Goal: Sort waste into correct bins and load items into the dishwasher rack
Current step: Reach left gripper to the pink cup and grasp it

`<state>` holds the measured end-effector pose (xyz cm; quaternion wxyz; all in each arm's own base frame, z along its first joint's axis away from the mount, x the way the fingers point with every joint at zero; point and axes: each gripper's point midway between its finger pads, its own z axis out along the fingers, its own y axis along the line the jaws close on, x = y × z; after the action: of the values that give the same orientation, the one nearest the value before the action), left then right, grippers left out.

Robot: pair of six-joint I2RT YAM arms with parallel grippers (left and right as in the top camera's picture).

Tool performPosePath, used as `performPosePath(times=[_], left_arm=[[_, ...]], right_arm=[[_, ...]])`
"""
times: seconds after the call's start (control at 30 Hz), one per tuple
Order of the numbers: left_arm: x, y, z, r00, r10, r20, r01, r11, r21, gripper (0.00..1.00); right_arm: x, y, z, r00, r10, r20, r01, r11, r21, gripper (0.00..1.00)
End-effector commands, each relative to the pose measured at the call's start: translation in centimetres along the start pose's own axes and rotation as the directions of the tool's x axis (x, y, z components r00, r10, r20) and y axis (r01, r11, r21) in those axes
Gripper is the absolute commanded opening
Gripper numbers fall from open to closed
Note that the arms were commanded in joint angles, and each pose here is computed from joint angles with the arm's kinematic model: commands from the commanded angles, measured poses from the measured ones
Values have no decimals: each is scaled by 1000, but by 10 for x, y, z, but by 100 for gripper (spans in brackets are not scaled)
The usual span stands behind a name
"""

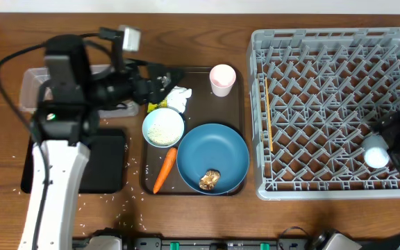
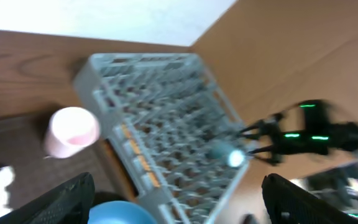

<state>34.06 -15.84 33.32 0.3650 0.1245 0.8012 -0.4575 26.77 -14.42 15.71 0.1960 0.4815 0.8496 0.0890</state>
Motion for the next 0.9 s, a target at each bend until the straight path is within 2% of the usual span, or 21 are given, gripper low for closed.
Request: performPosePath(times=[0.0,0.1,0.23,0.6,0.77,0.87], left_arm=[[8,35,25,997,72,-33,-77,979,-190,87],[23,68,48,993,70,-93,-98,933,-346,86],[40,110,76,986,56,-154,-126,860,-495,82],[79,181,180,977,84,-196,-171,859,-482,81],[83,189,199,977,112,-181,-186,861,-472,80],[87,197,199,976,109,-189,-192,842,-505,74]], right_arm=[[-3,38,-45,996,-55,68,67,979,-190,89],[0,46,-68,987,-95,126,122,966,-228,81],[12,45,-88,977,-129,167,166,958,-233,78],[32,36,-89,978,-172,117,192,962,-196,82],[34,31,-86,977,-186,104,202,965,-170,83],[37,30,-86,977,-190,95,203,965,-165,84]])
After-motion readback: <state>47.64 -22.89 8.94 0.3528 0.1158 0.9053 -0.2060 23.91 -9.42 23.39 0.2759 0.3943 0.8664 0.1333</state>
